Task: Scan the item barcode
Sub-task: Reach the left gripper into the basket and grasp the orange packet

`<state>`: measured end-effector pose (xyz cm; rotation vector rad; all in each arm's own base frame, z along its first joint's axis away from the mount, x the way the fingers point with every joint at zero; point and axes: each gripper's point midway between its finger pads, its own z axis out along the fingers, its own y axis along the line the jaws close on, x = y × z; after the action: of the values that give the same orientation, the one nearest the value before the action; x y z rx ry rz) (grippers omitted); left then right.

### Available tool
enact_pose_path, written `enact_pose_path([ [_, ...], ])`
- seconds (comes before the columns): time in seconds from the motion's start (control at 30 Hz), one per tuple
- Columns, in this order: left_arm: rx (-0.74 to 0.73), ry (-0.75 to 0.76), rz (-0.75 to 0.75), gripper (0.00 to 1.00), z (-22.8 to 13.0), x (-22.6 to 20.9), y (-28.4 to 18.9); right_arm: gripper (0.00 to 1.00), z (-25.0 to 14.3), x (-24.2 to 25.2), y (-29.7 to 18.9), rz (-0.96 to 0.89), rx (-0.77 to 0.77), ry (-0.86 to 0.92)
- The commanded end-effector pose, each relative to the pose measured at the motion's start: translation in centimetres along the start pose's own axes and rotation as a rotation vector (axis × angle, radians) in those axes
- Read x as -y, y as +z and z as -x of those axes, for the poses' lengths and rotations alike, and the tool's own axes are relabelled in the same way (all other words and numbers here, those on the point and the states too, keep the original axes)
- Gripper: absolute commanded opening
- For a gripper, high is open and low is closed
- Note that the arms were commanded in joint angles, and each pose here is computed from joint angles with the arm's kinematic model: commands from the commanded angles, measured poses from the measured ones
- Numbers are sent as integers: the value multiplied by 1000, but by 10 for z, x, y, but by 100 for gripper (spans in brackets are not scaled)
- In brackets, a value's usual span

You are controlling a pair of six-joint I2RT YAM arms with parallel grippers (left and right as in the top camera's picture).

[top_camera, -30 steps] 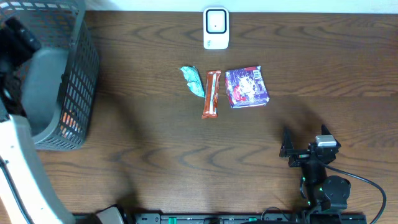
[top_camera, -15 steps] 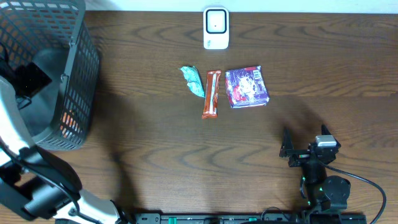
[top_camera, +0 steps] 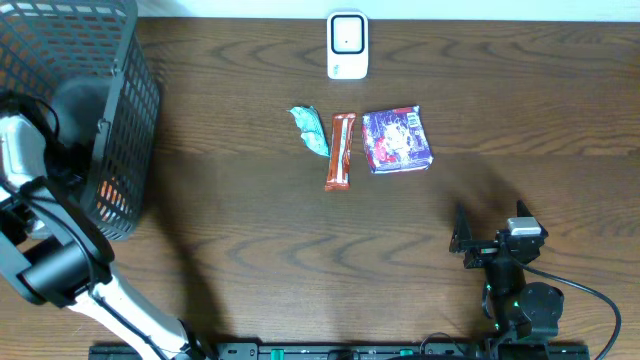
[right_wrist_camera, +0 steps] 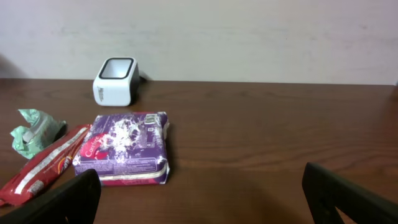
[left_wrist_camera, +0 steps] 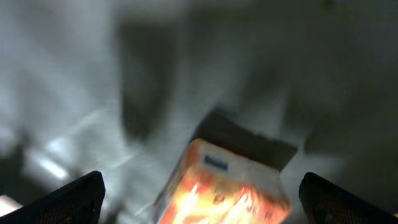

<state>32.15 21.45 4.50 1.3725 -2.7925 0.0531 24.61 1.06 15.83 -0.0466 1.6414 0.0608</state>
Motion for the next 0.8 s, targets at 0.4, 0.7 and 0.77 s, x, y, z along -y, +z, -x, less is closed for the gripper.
enact_pose_path([
  [0.4, -120, -24, -59, 23, -27, 6, 32, 99, -1, -3, 0, 15, 0, -15],
  [0.7, 37, 25, -107, 7, 7, 14, -34, 99, -1, -3, 0, 15, 0, -15],
  [0.77, 147, 33, -139, 7, 23, 20, -72, 99, -1, -3, 0, 15, 0, -15],
])
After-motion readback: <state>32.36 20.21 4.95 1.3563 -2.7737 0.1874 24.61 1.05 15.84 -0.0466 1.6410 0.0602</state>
